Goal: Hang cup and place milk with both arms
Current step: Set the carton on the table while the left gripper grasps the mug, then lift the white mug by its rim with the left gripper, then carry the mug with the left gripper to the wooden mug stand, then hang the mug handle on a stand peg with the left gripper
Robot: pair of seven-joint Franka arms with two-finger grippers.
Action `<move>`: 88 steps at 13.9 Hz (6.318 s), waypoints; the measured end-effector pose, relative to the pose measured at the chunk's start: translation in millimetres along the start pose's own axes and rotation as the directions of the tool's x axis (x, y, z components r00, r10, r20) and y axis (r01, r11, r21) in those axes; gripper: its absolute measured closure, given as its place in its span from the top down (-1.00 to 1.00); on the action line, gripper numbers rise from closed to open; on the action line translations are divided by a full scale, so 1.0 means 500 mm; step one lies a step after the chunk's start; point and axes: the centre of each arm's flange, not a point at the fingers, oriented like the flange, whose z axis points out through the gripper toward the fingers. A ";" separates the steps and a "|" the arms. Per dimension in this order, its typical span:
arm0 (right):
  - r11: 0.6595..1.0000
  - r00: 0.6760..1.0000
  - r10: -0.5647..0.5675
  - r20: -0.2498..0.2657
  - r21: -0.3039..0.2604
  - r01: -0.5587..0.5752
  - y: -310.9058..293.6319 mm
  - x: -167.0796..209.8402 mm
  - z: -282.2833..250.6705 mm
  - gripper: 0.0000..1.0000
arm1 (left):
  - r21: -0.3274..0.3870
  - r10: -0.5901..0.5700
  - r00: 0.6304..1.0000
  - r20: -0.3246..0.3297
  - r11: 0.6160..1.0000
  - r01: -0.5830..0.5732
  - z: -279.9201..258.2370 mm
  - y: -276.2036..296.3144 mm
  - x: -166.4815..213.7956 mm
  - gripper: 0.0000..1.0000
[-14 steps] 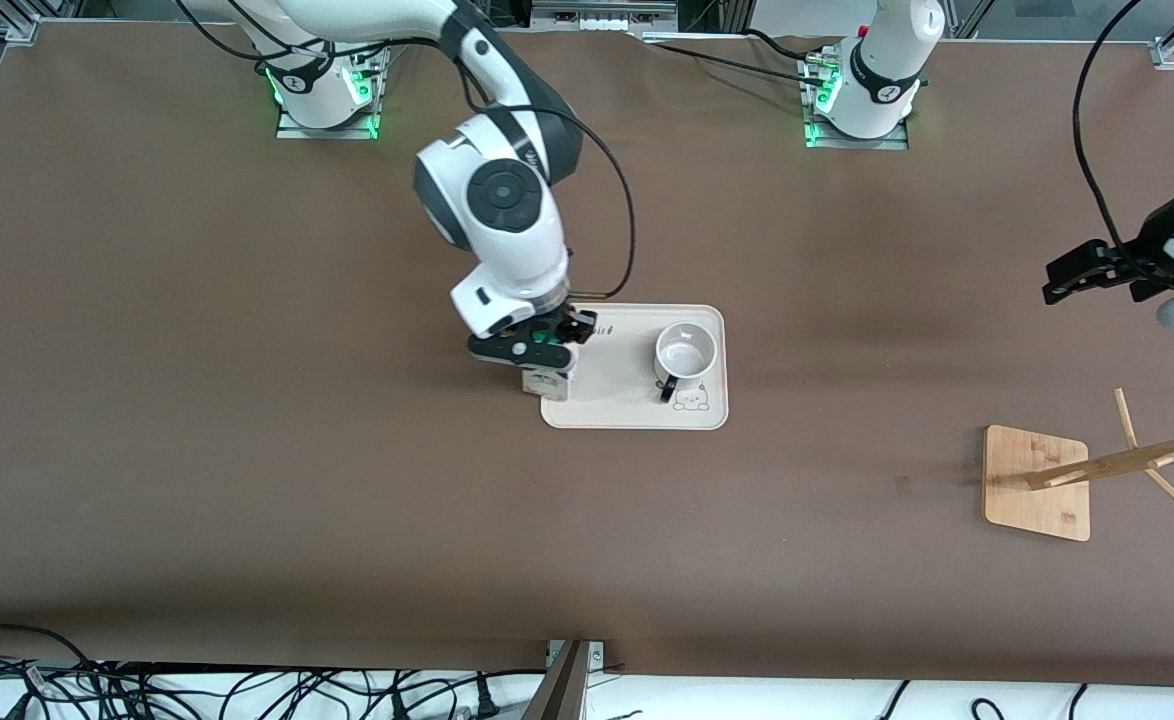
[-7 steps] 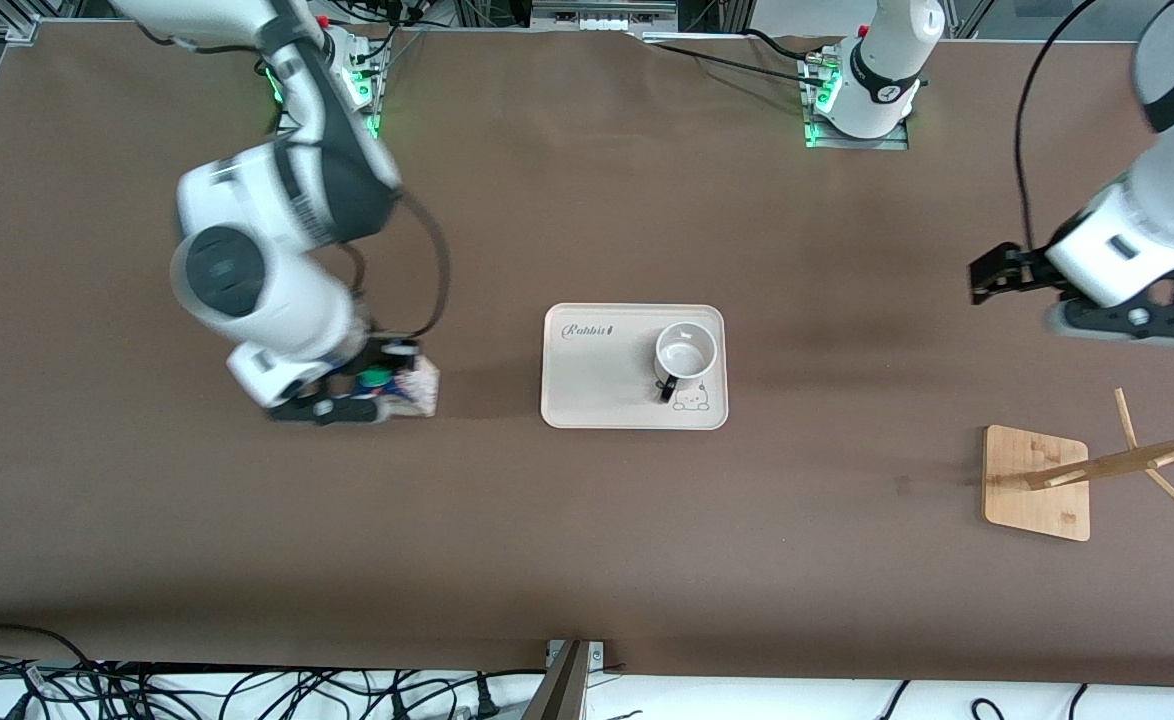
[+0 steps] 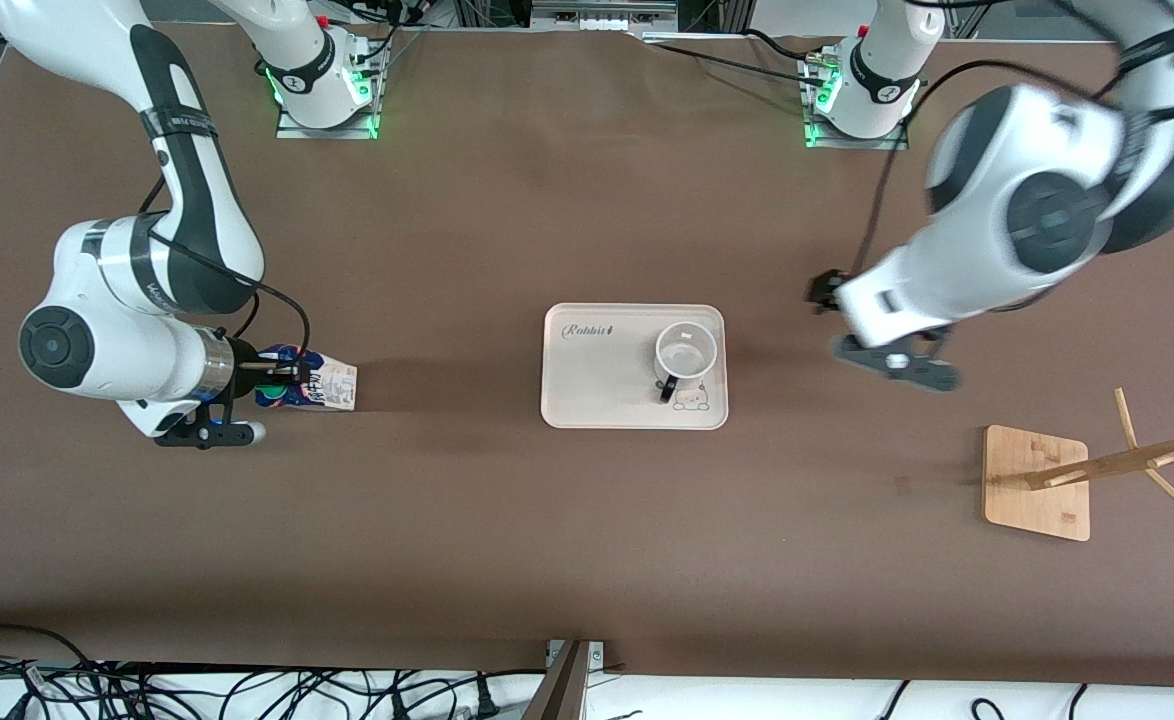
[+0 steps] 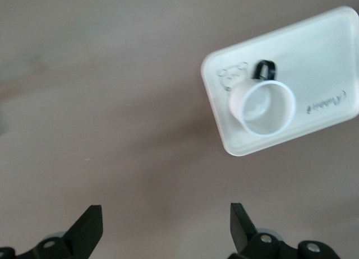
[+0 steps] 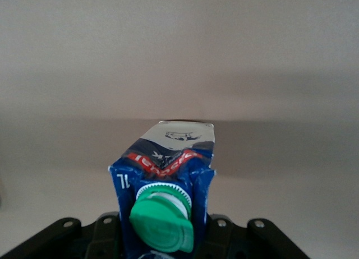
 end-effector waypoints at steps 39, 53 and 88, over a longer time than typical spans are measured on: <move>0.995 0.961 -0.037 -0.276 -0.104 0.008 0.044 -0.211 -0.505 1.00 | 0.101 0.006 1.000 0.010 0.995 -0.007 0.461 0.372 0.133 -0.72; 0.994 0.961 -0.042 -0.275 -0.105 0.013 0.038 -0.211 -0.504 1.00 | 0.100 -0.089 0.990 -0.111 0.990 0.100 0.062 0.301 0.114 -0.89; 0.994 0.966 -0.040 -0.257 -0.106 0.013 0.039 -0.214 -0.500 1.00 | -0.256 -0.468 0.855 -0.222 0.874 0.412 -0.180 -0.716 -0.105 -0.89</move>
